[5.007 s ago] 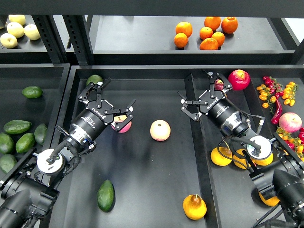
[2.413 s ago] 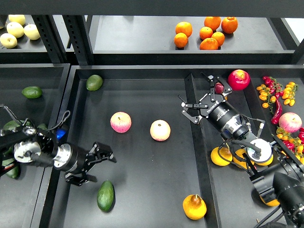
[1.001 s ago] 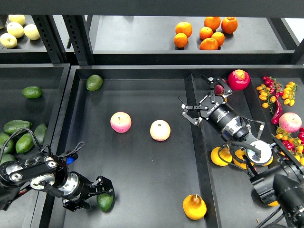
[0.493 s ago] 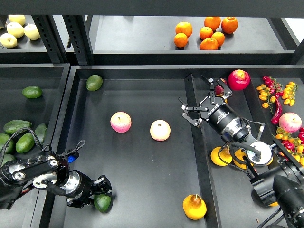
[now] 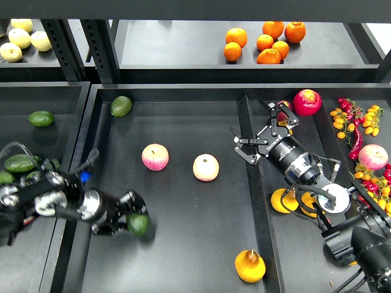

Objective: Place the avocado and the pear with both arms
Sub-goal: 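Lift the avocado and carry it with the left gripper into the avocado bin, then open the left gripper to release the avocado among the other avocados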

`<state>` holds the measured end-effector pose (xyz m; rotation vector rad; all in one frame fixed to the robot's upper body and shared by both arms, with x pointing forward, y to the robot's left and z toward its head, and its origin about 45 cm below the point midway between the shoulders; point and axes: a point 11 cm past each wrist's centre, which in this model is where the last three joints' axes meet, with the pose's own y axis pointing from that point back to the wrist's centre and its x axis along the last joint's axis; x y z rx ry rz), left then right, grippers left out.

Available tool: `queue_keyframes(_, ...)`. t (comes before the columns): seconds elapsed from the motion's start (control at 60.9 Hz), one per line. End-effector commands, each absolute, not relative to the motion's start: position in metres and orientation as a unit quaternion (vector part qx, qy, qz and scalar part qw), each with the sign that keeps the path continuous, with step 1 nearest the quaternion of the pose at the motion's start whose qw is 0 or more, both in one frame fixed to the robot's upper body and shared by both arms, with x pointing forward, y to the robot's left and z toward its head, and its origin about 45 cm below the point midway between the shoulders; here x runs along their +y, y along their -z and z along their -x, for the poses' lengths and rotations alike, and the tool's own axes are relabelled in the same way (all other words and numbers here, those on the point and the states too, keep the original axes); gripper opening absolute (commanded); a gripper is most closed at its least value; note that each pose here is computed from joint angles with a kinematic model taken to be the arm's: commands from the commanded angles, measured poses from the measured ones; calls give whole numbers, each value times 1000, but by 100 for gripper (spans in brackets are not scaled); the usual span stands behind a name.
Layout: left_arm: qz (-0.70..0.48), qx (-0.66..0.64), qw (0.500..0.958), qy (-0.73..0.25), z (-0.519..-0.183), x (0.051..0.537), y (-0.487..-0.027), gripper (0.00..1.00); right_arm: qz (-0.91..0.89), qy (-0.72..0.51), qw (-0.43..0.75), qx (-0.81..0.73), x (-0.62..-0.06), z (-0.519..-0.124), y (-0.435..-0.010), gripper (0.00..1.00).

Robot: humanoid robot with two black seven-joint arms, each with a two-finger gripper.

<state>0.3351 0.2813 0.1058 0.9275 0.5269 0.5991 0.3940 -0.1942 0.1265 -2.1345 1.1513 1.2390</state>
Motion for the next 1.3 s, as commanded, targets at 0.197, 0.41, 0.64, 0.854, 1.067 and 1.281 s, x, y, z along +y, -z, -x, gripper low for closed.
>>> queue_keyframes(0.197, -397, 277, 793, -370, -341, 364, -155, 11, 767, -445, 207, 413, -194, -394, -126, 99)
queue_keyframes(0.41, -404, 283, 770, -404, -335, 400, -163, 11, 767, -445, 207, 413, -194, -394, -126, 99)
queue_keyframes(0.64, -401, 297, 756, -423, -333, 415, -158, 11, 767, -445, 207, 414, -194, -394, -126, 99)
queue_keyframes(0.854, -408, 311, 734, -445, -329, 435, -149, 12, 767, -445, 207, 413, -194, -394, -127, 99)
queue_keyframes(1.067, -416, 337, 696, -479, -314, 468, -133, 13, 767, -445, 207, 414, -194, -394, -126, 99)
queue_keyframes(1.281, -425, 354, 673, -492, -299, 485, -120, 14, 767, -445, 207, 413, -194, -394, -126, 99)
